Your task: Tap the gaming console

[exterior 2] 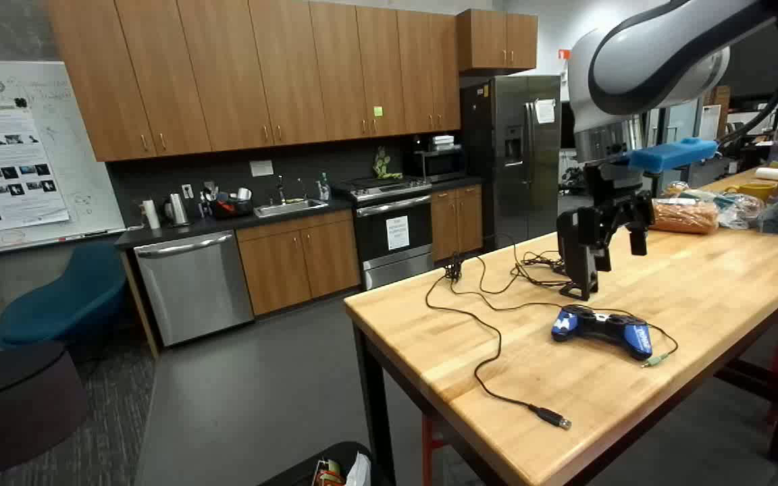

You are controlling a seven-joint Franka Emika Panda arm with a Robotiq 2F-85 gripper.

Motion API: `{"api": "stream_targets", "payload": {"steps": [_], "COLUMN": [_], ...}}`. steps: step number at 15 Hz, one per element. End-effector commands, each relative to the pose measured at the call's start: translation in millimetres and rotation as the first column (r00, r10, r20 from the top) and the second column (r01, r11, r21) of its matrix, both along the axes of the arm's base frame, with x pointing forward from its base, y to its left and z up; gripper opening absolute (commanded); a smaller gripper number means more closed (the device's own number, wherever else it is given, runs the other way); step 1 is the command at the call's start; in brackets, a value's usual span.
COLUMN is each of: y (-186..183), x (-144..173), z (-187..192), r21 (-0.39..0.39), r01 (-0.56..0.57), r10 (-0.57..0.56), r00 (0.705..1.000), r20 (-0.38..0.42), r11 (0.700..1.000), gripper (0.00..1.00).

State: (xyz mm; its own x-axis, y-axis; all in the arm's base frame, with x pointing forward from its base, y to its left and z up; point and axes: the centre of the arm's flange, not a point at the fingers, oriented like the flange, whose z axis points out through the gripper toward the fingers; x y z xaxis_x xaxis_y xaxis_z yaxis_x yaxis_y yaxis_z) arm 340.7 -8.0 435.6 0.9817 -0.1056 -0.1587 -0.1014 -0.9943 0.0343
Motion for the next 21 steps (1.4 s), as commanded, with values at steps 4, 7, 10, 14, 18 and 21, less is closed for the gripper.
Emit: {"api": "stream_targets", "payload": {"steps": [4, 7, 10, 14, 18, 21], "y": [0.0, 0.0, 0.0, 0.0, -0.5, -4.9], "x": [0.0, 0.0, 0.0, 0.0, 3.4, 6.9], "z": [0.0, 0.0, 0.0, 0.0, -1.9, -2.7], "r21": [0.000, 0.000, 0.000, 0.000, -0.006, 0.012], "r01": [0.000, 0.000, 0.000, 0.000, 0.006, 0.010], "r10": [0.000, 0.000, 0.000, 0.000, -0.006, -0.010], "r00": [1.000, 1.000, 1.000, 1.000, 1.000, 0.999], "r20": [0.000, 0.000, 0.000, 0.000, 0.009, 0.044], "r11": [1.000, 1.000, 1.000, 1.000, 1.000, 1.000], "gripper": [1.00, 1.00, 1.00, 1.00, 1.00, 1.00]}}
